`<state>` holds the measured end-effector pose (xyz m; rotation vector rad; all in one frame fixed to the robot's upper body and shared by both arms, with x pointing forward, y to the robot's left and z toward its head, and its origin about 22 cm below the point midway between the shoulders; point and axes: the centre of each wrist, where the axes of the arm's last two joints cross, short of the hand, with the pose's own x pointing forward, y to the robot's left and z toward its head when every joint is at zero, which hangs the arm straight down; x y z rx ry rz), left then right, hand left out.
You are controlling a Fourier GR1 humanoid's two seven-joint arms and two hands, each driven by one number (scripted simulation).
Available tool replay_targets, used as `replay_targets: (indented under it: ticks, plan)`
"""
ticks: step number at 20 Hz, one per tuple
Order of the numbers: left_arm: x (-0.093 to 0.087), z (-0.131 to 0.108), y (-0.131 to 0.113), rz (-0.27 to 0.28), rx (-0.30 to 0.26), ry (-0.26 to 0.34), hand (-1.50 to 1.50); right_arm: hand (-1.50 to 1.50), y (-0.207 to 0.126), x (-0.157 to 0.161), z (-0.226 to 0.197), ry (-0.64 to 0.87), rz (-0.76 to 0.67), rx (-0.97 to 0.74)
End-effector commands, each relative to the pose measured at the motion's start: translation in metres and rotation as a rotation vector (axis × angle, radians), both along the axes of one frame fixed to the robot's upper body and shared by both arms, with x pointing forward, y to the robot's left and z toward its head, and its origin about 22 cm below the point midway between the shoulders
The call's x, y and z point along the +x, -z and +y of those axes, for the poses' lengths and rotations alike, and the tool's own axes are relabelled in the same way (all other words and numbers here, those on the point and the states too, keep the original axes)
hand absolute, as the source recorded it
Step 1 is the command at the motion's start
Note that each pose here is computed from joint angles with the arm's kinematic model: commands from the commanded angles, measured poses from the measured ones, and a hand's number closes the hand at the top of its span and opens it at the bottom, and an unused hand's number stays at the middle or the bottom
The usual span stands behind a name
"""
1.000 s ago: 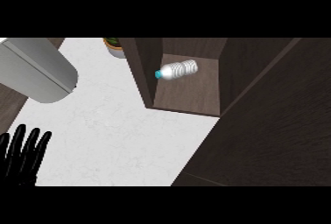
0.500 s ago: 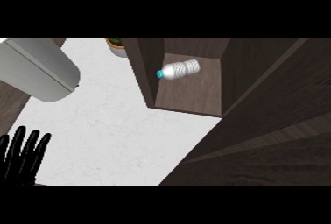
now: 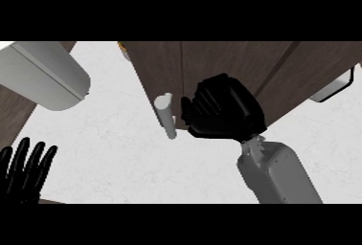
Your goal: Pick up the bottled water, place it into the cabinet and close the cabinet
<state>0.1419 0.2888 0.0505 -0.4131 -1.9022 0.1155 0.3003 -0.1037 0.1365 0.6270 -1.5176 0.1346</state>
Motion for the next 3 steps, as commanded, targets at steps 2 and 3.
replay_targets:
  ticks: [2, 3]
  plan:
    - [-0.002, 0.001, 0.003, 0.003, 0.001, 0.001, -1.50, 1.50, -0.027, 0.056, 0.031, 0.032, 0.028, 0.006]
    - [0.006, 0.002, -0.001, -0.009, -0.010, -0.023, -1.50, 1.50, -0.023, 0.062, 0.037, 0.027, 0.048, -0.017]
